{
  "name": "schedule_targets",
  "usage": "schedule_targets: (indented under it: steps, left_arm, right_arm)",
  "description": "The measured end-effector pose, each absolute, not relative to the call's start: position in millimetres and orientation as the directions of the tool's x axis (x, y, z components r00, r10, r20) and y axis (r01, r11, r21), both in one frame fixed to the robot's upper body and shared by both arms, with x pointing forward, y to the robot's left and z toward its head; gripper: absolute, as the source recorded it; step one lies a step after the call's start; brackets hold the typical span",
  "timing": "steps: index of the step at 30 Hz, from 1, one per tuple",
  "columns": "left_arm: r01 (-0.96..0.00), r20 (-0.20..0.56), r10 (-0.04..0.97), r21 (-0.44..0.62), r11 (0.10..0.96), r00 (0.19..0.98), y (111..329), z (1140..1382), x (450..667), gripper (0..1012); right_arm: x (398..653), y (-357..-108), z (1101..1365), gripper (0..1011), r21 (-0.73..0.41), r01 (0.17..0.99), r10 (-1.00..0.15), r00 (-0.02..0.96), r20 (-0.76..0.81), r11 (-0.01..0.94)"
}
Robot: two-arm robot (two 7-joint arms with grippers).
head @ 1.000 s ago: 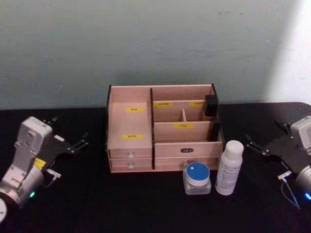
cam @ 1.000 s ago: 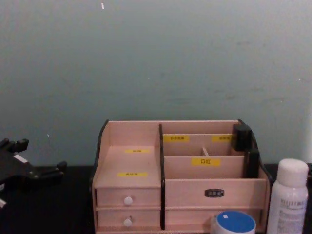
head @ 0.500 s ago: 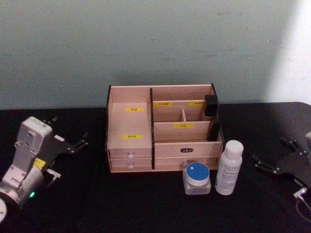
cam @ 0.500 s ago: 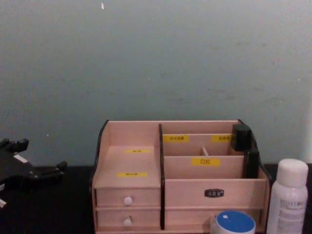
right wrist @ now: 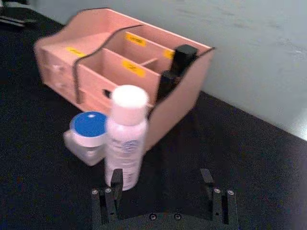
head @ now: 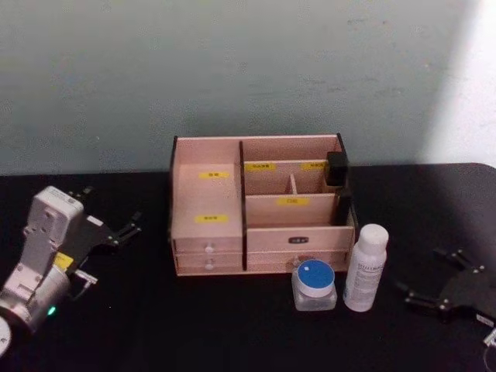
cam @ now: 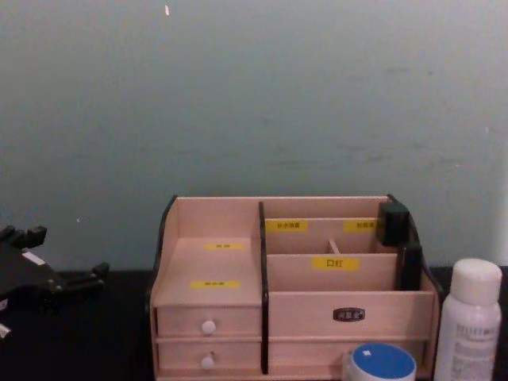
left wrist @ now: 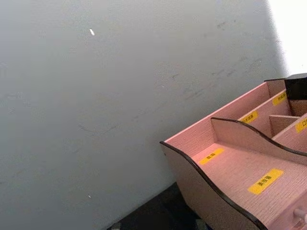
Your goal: Pick up the facial cleanser and watermelon frost from the table and place them into the tiered storage box.
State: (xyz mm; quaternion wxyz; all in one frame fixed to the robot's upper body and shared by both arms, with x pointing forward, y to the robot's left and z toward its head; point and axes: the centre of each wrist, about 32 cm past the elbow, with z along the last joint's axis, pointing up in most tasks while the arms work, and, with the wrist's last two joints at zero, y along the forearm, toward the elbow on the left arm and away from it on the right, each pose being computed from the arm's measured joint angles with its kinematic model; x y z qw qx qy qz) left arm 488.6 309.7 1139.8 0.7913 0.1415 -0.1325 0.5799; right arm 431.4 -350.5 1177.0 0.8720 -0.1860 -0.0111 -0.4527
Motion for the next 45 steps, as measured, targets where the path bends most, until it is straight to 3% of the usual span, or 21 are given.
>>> schedule_targets:
  steps: [5, 12, 45]
  left_arm:
    - [-0.955, 0.374, 0.880, 0.070, 0.287, 0.292, 309.7, 1139.8, 488.6, 1001]
    - [-0.955, 0.374, 0.880, 0.070, 0.287, 0.292, 309.7, 1139.8, 488.6, 1002]
    - [-0.955, 0.374, 0.880, 0.070, 0.287, 0.292, 309.7, 1139.8, 488.6, 1002]
  right_arm:
    - [427.8, -348.7, 1180.8, 1002, -0.323, 0.743, -0.742, 0.652, 0.153, 0.586]
    - [431.8, -338.2, 1180.5, 1002, -0.317, 0.727, -0.734, 0.668, 0.123, 0.609]
    - [467.8, -312.2, 1176.2, 1002, -0.305, 0.727, -0.743, 0.664, 0.085, 0.615]
